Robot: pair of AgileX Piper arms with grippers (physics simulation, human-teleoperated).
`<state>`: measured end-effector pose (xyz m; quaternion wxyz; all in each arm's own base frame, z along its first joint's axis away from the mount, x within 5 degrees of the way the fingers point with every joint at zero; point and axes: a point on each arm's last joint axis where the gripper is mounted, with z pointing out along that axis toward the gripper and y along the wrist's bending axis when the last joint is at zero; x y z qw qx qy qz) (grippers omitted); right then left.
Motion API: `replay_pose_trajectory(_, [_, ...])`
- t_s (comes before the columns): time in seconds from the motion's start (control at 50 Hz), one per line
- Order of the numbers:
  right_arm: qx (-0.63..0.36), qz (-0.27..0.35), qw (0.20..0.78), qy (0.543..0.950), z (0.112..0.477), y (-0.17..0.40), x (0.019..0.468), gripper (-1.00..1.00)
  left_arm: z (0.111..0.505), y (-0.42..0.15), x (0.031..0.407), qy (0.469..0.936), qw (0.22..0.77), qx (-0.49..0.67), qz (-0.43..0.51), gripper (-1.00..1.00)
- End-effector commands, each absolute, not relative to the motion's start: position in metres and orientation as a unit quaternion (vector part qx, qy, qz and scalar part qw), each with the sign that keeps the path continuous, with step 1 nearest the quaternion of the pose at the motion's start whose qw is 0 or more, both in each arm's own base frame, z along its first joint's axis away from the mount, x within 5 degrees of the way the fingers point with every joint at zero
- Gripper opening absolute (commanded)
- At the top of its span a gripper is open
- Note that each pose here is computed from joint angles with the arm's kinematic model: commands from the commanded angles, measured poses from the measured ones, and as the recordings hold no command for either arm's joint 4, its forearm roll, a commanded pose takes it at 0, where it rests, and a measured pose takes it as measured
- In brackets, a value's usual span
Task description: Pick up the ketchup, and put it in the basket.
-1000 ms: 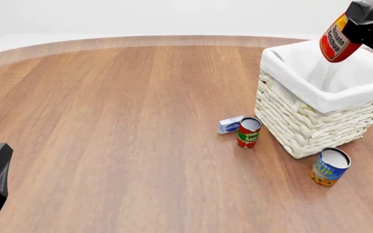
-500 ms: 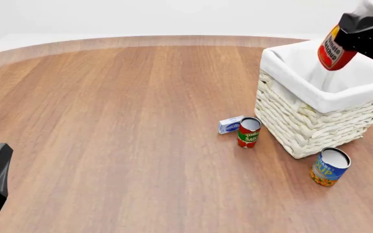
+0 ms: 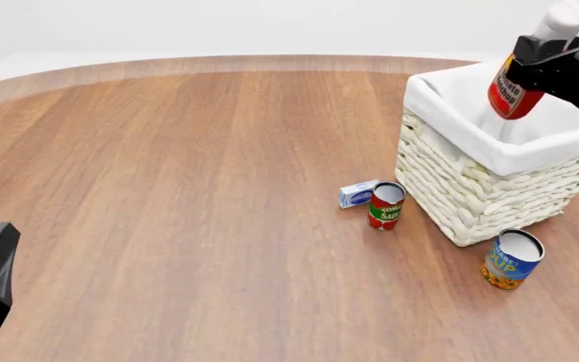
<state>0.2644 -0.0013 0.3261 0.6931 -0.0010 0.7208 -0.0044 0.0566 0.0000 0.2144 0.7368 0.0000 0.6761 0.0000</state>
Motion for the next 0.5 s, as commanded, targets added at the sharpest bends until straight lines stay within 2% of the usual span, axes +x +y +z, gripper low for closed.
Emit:
replay_pose_trajectory(0.02, [-0.01,-0.011,0.683,0.73,0.318,-0.001,0.273,-1.0,0.214,0.0,0.057,0.676,0.737,0.0,0.0,1.0])
replay_pose_trajectory(0.5, [-0.024,-0.028,0.66,0.75,0.3,-0.003,0.286,-1.0,0.214,0.0,0.057,0.676,0.737,0.0,0.0,1.0])
